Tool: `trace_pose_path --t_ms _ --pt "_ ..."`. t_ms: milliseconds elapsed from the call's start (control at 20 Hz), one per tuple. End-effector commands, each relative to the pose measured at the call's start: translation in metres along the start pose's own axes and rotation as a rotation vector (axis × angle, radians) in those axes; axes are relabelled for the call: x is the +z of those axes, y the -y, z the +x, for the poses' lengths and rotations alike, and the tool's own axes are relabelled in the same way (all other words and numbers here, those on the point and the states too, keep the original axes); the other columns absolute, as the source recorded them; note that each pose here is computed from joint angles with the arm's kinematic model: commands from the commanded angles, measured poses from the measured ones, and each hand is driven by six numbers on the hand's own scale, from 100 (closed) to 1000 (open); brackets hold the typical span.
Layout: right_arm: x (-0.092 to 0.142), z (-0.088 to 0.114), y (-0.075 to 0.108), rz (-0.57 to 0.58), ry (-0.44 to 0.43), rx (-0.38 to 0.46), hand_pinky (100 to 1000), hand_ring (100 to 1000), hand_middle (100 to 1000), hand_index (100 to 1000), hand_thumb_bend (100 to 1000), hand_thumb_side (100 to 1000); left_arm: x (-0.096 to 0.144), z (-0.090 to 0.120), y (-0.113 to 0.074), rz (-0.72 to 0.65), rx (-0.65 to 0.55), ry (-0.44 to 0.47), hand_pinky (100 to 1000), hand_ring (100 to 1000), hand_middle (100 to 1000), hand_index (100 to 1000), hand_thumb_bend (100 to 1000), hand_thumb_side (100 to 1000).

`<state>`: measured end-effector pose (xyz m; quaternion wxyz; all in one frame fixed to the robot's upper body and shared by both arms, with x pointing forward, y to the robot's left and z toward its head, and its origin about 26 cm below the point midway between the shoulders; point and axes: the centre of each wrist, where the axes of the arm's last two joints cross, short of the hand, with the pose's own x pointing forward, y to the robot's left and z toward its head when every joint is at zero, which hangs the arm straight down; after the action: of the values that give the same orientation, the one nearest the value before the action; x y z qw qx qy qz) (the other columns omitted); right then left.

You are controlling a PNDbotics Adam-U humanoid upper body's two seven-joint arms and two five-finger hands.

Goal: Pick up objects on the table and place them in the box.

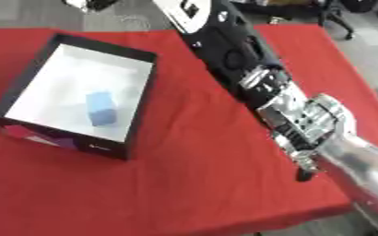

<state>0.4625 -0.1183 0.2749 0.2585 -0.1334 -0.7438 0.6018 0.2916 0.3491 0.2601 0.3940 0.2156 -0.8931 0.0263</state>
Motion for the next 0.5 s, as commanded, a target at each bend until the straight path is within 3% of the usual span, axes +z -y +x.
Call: trace_pose_path --t_ms 50,300,500 --pt "-0.012 0.000 -0.014 0.031 0.016 0.065 813 684 504 601 171 198 -0.007 0.013 -0.006 0.001 -0.029 0.051 862 743 755 858 219 659" --pt "-0.014 -0.009 -0.055 0.107 0.000 0.083 815 685 493 602 154 211 -0.007 0.014 -0.003 -0.009 -0.019 0.053 863 743 755 858 218 662" --pt "-0.011 -0.015 -0.074 0.136 -0.022 0.079 816 686 493 602 149 214 -0.007 0.013 -0.003 -0.008 -0.018 0.049 863 743 754 858 217 664"
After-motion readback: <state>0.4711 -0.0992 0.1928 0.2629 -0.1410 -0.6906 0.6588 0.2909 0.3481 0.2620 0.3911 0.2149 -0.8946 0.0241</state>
